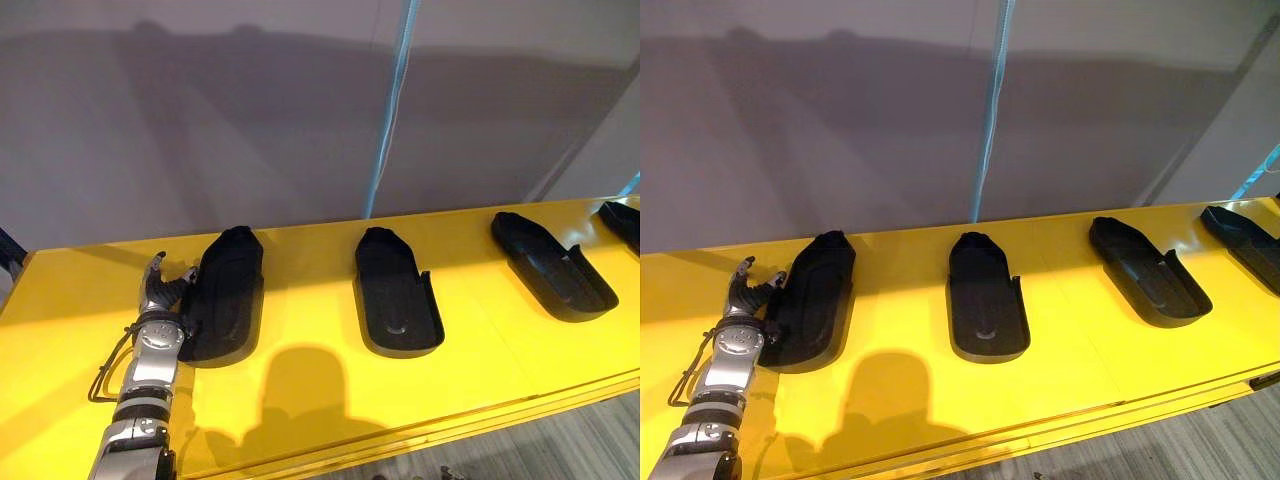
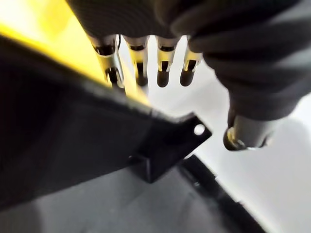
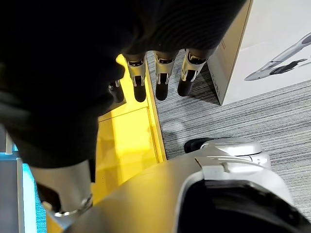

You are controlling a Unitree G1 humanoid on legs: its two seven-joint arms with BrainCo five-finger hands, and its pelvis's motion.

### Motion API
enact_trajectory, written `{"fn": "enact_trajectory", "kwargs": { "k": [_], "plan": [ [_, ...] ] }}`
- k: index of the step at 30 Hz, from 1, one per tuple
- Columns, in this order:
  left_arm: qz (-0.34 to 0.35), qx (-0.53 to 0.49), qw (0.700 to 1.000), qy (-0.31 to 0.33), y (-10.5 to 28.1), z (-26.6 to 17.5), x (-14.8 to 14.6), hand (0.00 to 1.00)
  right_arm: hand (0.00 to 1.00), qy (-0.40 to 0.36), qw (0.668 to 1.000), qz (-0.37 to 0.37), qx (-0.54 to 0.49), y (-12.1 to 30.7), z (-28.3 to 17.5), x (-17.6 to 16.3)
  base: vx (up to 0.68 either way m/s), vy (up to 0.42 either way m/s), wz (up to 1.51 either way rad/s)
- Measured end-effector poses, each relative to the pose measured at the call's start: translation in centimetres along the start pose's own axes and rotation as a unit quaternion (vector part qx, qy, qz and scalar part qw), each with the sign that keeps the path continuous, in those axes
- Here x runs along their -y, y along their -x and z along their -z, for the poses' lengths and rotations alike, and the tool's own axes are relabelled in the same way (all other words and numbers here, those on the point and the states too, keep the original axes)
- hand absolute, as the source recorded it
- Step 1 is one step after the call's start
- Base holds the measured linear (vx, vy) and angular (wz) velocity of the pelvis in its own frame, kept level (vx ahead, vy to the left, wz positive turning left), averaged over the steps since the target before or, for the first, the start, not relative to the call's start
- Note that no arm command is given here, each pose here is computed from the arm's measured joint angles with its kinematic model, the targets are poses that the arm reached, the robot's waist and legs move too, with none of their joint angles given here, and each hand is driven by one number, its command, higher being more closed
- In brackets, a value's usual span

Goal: Walk over and take plastic housings, then place them on the shelf

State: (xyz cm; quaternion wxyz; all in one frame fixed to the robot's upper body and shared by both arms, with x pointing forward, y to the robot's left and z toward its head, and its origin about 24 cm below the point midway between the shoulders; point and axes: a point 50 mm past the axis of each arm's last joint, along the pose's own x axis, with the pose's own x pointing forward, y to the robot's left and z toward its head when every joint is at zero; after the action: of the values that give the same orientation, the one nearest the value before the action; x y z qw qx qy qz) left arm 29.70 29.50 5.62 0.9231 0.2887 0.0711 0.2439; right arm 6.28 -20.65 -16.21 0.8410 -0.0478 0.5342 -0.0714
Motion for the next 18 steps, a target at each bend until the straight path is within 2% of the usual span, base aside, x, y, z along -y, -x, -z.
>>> {"fn": "enact_trajectory", "kwargs": {
  "k": [10, 18],
  "plan": [
    [-0.026, 0.081, 0.994, 0.073, 3.5, -2.8, 0.8, 0.00, 0.00, -0.001, 1.000, 0.000, -0.005, 0.1, 0.4, 0.0, -0.03, -0.001, 0.11],
    [-0.070, 0.209, 0.966, 0.136, 6.3, -7.4, -1.3, 0.00, 0.00, -0.001, 1.000, 0.000, -0.008, 0.1, 0.5, 0.1, -0.04, -0.001, 0.04]
  ]
}}
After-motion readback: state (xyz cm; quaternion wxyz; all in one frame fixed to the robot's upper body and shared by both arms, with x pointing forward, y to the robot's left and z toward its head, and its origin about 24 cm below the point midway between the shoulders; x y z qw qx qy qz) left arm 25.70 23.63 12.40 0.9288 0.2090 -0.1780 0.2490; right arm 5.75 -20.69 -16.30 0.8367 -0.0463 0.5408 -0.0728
